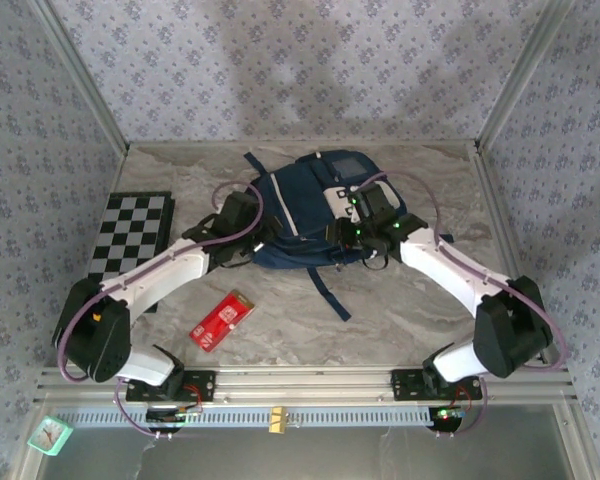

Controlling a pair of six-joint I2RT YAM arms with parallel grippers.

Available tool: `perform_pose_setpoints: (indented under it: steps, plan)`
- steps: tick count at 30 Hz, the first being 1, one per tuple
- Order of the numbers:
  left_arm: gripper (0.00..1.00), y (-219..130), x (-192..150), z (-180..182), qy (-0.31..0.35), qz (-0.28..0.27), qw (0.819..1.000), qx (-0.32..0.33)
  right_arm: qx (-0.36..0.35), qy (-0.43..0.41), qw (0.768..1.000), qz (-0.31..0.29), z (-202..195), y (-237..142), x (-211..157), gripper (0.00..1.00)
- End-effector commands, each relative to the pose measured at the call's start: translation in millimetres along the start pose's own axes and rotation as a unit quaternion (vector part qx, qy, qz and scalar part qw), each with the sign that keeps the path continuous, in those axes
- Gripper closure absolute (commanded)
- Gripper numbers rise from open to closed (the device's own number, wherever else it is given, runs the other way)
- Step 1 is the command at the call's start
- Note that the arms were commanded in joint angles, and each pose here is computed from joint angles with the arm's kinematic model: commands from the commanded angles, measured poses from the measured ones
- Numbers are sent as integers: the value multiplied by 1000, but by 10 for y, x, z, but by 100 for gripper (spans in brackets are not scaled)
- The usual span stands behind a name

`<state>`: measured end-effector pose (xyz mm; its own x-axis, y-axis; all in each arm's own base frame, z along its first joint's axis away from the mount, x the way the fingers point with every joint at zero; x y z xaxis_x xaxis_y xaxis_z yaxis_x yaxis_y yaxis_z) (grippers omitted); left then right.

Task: Pack the student bag

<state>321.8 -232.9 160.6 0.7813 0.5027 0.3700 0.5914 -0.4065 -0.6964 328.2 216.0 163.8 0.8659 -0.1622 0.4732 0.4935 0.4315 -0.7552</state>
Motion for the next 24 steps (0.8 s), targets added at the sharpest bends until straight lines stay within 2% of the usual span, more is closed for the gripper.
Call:
perform_pose_setpoints:
  steps: [1, 2, 4, 8, 10, 16, 24]
  plan:
    - [43, -91, 42, -110, 54, -31, 998, 25, 27, 43, 999, 20, 155, 104, 135, 52]
    - [40, -91, 23, -129, 67, -35, 997, 35, 20, 55, 998, 28, 104, 184, 127, 52]
    - [35, -85, -28, -162, 87, -38, 994, 51, 31, 70, 997, 13, 152, 228, 343, 54]
    - [24, -94, -103, -162, 110, -52, 990, 72, -19, 78, 997, 9, -18, 368, 495, 55]
    - [19, -81, -121, -164, 115, -53, 989, 73, -23, 81, 996, 12, -58, 438, 542, 56]
    - [2, -6, -209, -214, 139, -45, 985, 87, 13, 76, 996, 37, 61, 642, 547, 78]
    - [0, 6, -239, -257, 160, -61, 980, 101, 33, 80, 996, 29, 137, 613, 557, 96]
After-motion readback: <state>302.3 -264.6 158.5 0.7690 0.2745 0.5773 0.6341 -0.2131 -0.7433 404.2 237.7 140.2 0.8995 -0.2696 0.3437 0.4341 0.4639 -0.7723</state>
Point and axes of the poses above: each hand's point on the last joint's axis, 136 mm out from that joint toward the fingers, its own y axis out along the fingers, its own z axis along the line the jaws close on, x = y × z, the point moved 1 cm from there along -y, back along the fingers, and after that the axes turned 3 degrees about y, right-handed, at the moved point
